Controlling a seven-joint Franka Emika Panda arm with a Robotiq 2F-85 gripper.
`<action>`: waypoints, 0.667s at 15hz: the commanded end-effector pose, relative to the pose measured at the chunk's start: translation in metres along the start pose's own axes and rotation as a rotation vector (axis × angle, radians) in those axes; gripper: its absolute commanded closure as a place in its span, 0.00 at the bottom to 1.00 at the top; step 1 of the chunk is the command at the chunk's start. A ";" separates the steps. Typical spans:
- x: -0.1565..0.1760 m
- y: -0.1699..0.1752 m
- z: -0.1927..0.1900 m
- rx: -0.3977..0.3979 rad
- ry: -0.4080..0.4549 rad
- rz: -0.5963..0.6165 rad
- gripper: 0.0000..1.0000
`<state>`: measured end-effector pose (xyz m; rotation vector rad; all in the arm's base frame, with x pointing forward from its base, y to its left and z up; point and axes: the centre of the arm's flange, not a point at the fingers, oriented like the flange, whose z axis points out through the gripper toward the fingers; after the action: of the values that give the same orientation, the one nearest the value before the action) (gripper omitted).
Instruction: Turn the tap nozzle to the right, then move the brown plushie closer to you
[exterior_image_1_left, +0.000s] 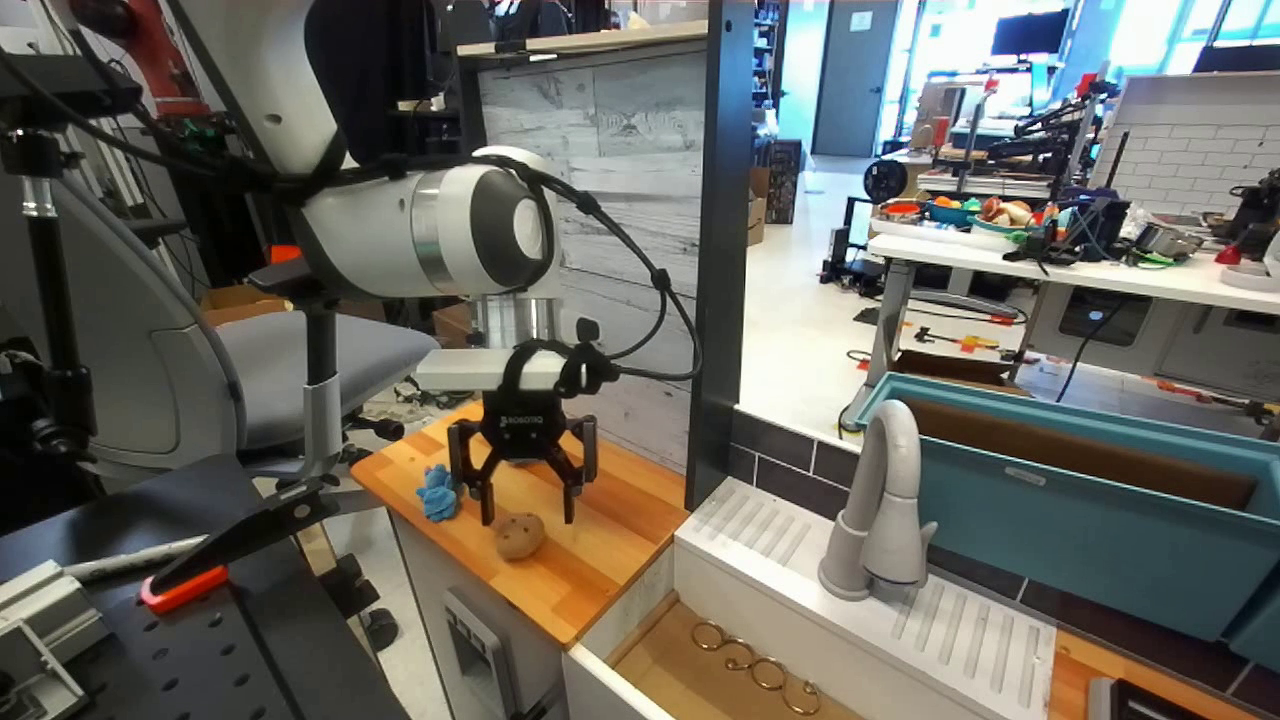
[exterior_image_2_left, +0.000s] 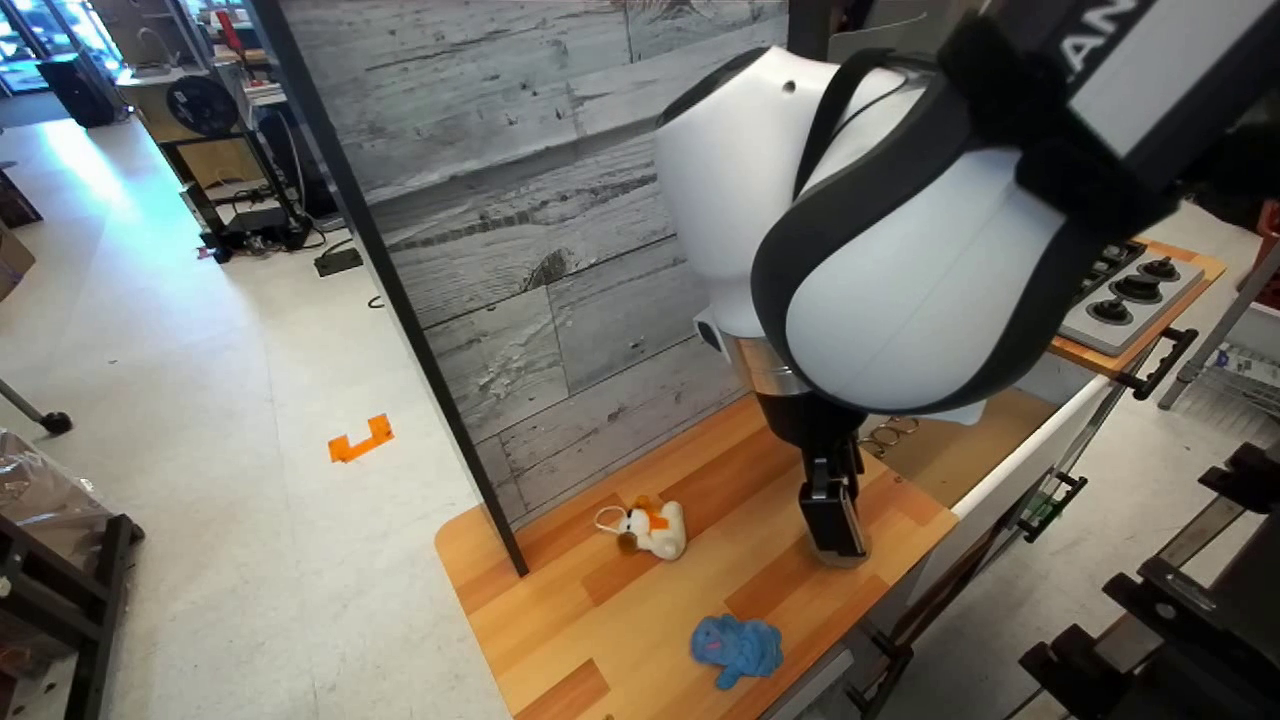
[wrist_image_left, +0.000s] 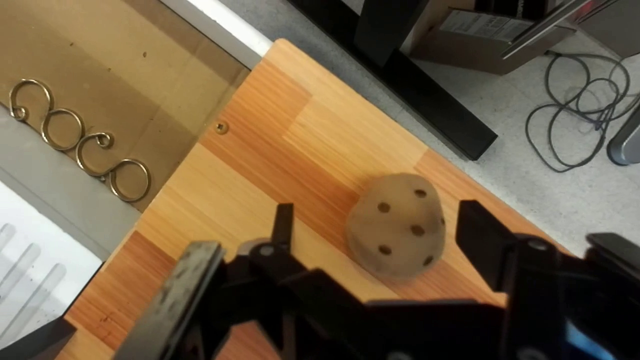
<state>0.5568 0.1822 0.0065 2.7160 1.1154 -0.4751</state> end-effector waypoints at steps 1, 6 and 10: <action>-0.003 0.000 -0.010 -0.013 0.007 0.021 0.00; -0.025 0.004 -0.047 0.017 0.087 0.110 0.00; -0.043 0.013 -0.077 0.079 0.209 0.284 0.00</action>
<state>0.5707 0.1777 0.0607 2.8682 0.8937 -0.2914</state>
